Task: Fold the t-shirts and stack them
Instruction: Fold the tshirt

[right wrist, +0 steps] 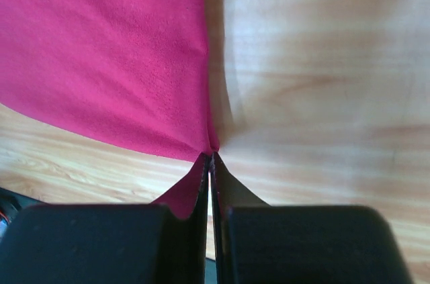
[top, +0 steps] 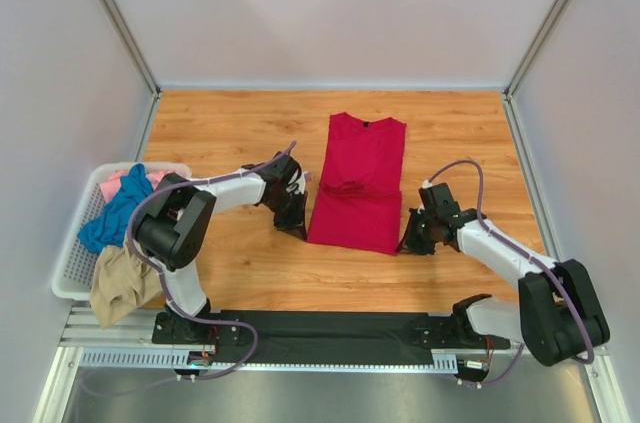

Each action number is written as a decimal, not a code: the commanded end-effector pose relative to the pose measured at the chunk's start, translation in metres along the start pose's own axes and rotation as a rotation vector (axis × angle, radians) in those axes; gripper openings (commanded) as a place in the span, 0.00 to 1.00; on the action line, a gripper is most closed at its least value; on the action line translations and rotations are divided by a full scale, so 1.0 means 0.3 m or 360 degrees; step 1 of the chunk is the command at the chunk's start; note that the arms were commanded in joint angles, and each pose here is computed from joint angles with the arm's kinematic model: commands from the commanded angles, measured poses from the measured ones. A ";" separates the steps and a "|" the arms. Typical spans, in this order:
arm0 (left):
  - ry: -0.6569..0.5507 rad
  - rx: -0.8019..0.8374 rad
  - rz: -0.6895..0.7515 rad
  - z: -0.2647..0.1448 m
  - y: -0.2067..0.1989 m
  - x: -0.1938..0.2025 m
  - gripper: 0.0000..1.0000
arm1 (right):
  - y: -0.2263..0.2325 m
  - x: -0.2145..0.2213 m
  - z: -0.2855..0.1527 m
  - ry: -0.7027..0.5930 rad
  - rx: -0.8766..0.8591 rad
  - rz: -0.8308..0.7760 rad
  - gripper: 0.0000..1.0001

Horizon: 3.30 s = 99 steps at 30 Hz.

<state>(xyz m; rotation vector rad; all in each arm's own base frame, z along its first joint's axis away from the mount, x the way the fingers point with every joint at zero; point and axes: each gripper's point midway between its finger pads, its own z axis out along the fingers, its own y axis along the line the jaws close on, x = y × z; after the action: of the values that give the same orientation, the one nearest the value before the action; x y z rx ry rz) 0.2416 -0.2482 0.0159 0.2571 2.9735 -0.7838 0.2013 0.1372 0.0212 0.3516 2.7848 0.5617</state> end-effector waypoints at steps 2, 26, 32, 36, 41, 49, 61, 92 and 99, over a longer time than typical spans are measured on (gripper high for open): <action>-0.0043 -0.0090 -0.0054 -0.038 0.021 0.095 0.00 | -0.040 0.079 -0.038 0.0046 0.0047 0.0005 0.00; -0.0260 0.0151 0.0062 -0.100 -0.199 -0.102 0.17 | 0.197 -0.194 -0.093 -0.0300 -0.0178 -0.0156 0.06; -0.0270 0.0163 0.0067 -0.067 -0.230 -0.181 0.16 | 0.282 -0.251 -0.032 -0.0325 -0.0323 -0.0232 0.06; -0.0304 0.0113 0.0062 -0.067 -0.231 -0.235 0.16 | 0.305 -0.268 0.018 -0.0299 -0.0329 -0.0252 0.06; -0.0331 0.0080 0.0025 -0.065 -0.215 -0.295 0.16 | 0.363 -0.272 0.069 -0.0284 -0.0353 -0.0340 0.06; -0.0415 0.0068 -0.0043 -0.108 -0.154 -0.391 0.16 | 0.446 -0.247 0.113 -0.0287 -0.0376 -0.0456 0.06; -0.0563 0.0007 -0.0060 -0.275 -0.092 -0.397 0.18 | 0.512 -0.259 0.188 -0.0344 -0.0345 -0.0520 0.07; -0.0455 0.0114 0.0043 -0.024 -0.202 -0.283 0.19 | 0.575 -0.381 0.231 -0.0383 -0.0215 -0.0668 0.07; -0.0442 0.0014 0.0006 0.023 -0.168 -0.338 0.19 | 0.587 -0.388 0.167 -0.0388 -0.0211 -0.0683 0.08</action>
<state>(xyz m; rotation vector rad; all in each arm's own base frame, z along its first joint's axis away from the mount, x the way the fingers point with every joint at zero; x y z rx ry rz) 0.3179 -0.3089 0.0425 0.1591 2.7244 -0.8011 0.3504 0.2775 0.0464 -0.1707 2.5220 0.5585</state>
